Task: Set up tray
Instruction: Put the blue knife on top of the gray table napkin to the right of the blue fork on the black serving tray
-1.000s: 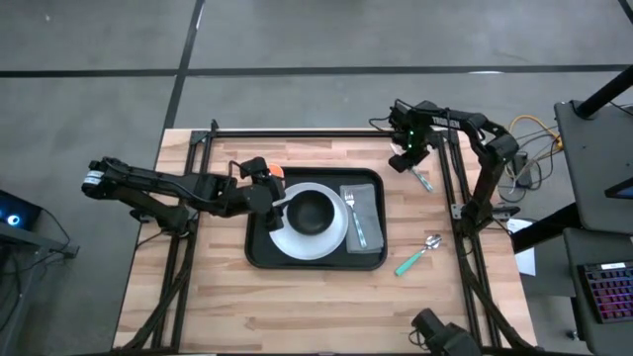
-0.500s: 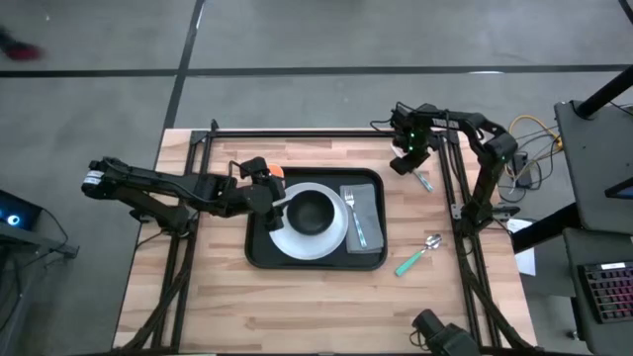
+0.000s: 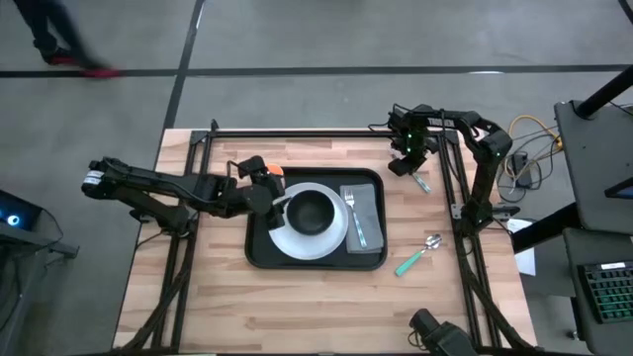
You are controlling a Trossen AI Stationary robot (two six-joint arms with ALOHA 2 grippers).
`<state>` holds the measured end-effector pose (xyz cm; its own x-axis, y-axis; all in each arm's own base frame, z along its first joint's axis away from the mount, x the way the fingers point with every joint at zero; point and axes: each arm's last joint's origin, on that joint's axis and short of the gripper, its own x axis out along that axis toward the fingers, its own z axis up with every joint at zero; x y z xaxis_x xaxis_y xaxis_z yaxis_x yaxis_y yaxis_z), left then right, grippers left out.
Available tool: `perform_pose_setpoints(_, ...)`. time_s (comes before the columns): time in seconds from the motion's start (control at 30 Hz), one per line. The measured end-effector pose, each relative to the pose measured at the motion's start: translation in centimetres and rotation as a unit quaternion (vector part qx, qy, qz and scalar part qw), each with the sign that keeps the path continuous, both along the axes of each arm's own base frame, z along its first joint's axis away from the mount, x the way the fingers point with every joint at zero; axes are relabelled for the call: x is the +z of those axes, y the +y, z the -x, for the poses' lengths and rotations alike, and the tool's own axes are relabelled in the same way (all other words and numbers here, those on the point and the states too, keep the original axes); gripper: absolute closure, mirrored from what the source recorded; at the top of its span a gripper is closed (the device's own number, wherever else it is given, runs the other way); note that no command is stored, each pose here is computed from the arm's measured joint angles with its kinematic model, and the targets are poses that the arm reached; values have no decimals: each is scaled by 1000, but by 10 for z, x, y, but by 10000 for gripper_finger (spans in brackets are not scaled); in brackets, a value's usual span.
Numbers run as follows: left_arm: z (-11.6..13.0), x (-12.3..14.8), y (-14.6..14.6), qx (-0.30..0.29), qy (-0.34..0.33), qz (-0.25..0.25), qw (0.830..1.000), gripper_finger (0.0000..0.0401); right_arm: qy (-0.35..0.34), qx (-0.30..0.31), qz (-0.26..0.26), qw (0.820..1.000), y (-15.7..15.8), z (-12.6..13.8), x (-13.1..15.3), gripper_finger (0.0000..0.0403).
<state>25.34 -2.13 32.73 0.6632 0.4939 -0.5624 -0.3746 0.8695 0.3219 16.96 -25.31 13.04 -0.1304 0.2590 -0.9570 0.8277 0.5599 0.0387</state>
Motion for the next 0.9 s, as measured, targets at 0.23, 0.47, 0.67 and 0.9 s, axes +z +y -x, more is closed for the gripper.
perform_pose_setpoints(0.23,1,4,5,98,-40,-53,993,139,10,-18,42,999,11,-8,16,388)
perform_pose_setpoints(0.47,4,6,10,154,-56,-84,983,139,-5,-62,93,994,56,-34,48,390)
perform_pose_setpoints(0.67,5,2,22,176,-39,-91,979,139,-86,-88,99,987,120,-51,92,391)
perform_pose_setpoints(0.9,8,-5,41,219,-10,-122,968,139,-172,-140,108,969,196,-67,127,391)
